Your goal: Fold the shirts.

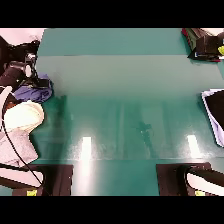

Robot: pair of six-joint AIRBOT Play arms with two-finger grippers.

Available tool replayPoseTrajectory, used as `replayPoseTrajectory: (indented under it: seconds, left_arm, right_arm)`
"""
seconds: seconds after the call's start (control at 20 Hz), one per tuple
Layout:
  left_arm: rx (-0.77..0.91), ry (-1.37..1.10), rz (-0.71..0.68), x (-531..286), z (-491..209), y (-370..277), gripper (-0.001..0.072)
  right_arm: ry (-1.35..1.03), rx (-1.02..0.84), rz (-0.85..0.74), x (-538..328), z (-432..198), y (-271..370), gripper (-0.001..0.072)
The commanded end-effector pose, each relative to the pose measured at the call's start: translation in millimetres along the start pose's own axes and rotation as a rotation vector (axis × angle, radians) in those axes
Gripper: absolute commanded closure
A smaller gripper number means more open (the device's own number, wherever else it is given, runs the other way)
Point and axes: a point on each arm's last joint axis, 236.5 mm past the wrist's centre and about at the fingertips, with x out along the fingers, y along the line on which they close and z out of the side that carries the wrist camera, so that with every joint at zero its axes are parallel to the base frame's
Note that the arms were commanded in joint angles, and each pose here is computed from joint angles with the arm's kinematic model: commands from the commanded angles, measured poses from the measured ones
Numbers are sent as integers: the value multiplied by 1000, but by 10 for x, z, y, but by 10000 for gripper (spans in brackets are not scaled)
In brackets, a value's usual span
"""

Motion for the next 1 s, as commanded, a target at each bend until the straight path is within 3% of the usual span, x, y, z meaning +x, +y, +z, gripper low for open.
replayPoseTrajectory:
  seconds: [0.0,0.15,0.25,0.5,0.75,0.95]
  left_arm:
    - [-9,5,1,39,8,13,681]
    - [-36,4,-24,-279,202,39,682]
    - [-36,-134,-102,-826,629,-9,682]
    - [11,-591,-435,-3026,1327,-337,682]
    - [213,-783,-917,-4727,810,-1104,682]
    - [418,-690,-1042,-4857,356,-1810,682]
  right_arm:
    - [3,0,0,0,-7,3,691]
    - [-2,0,1,-2,5,4,691]
    - [-22,-1,2,-3,52,7,691]
    - [-127,-1,7,-23,297,21,691]
    - [-274,-8,12,-199,628,56,691]
    - [-446,-32,19,-635,952,152,692]
